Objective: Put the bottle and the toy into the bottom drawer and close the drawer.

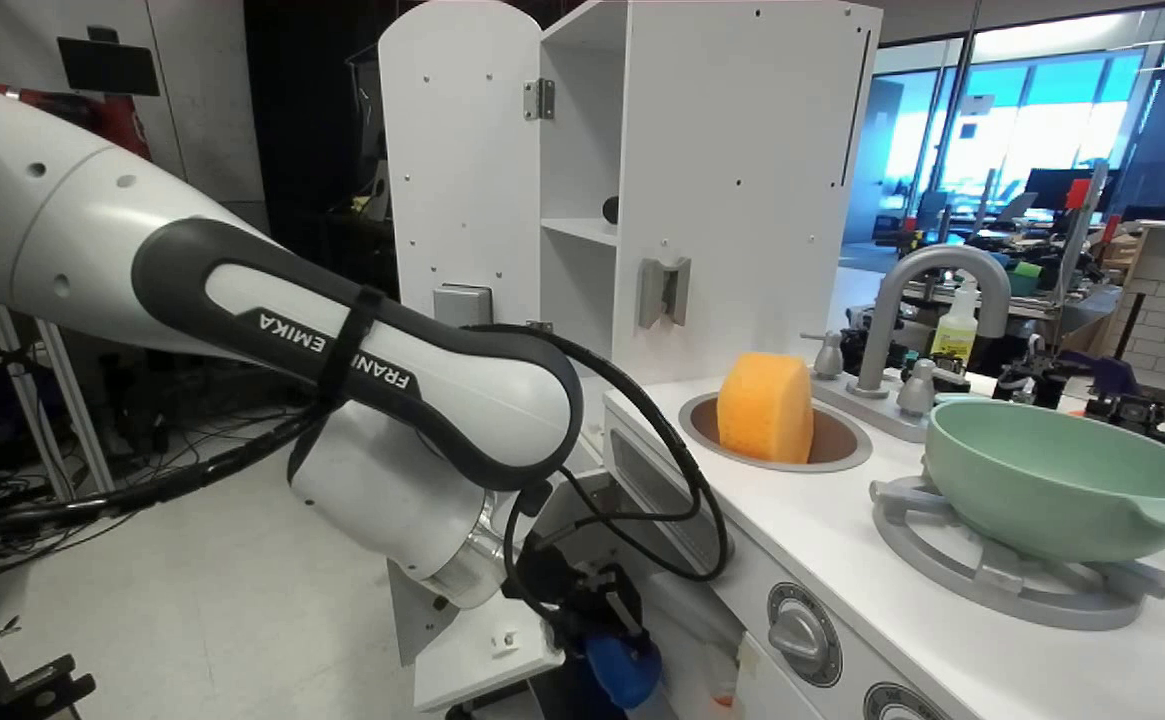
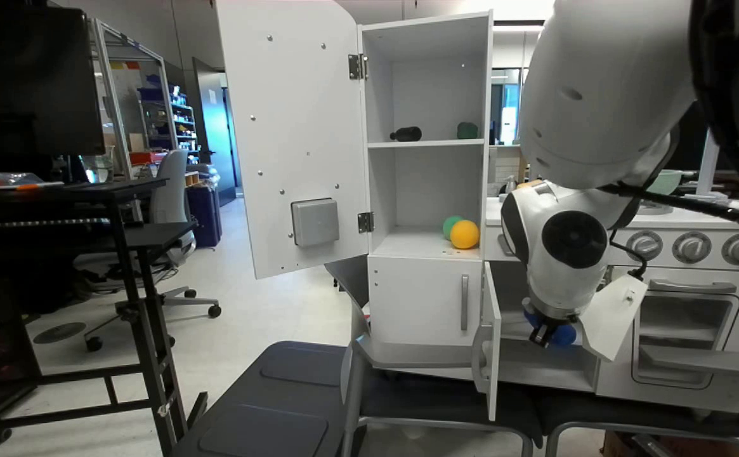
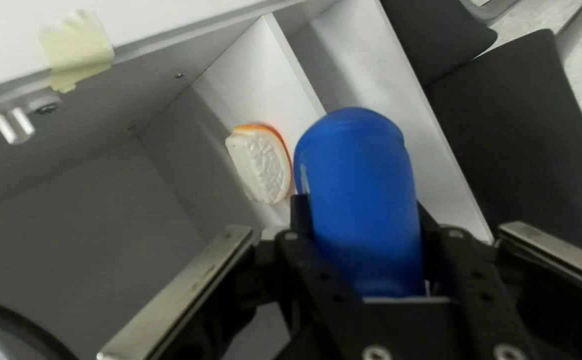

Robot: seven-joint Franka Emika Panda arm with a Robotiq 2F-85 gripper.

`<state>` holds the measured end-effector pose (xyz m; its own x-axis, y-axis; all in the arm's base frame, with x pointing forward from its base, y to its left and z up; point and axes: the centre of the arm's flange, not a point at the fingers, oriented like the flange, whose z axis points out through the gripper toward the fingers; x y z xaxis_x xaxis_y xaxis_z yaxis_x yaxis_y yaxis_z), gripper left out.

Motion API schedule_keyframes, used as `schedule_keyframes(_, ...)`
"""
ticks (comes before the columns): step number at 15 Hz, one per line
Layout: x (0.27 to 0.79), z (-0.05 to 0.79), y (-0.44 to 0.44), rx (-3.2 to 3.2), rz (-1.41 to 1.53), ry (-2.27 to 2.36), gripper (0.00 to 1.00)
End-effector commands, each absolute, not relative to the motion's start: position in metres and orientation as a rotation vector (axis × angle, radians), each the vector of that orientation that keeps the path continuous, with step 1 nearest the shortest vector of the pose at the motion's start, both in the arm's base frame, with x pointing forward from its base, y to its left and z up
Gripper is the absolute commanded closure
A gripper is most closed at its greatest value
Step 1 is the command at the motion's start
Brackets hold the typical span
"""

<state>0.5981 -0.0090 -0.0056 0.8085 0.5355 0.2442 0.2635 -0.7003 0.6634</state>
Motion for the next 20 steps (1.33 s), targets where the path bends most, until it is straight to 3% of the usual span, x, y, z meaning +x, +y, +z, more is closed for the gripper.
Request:
schedule_keyframes(1, 0.629, -0.017, -0.016, 2.306, 0.639, 0.559, 0.79)
schedule_keyframes(20, 0.659, -0.045, -0.050, 2.120, 0.879, 0.518, 0.79)
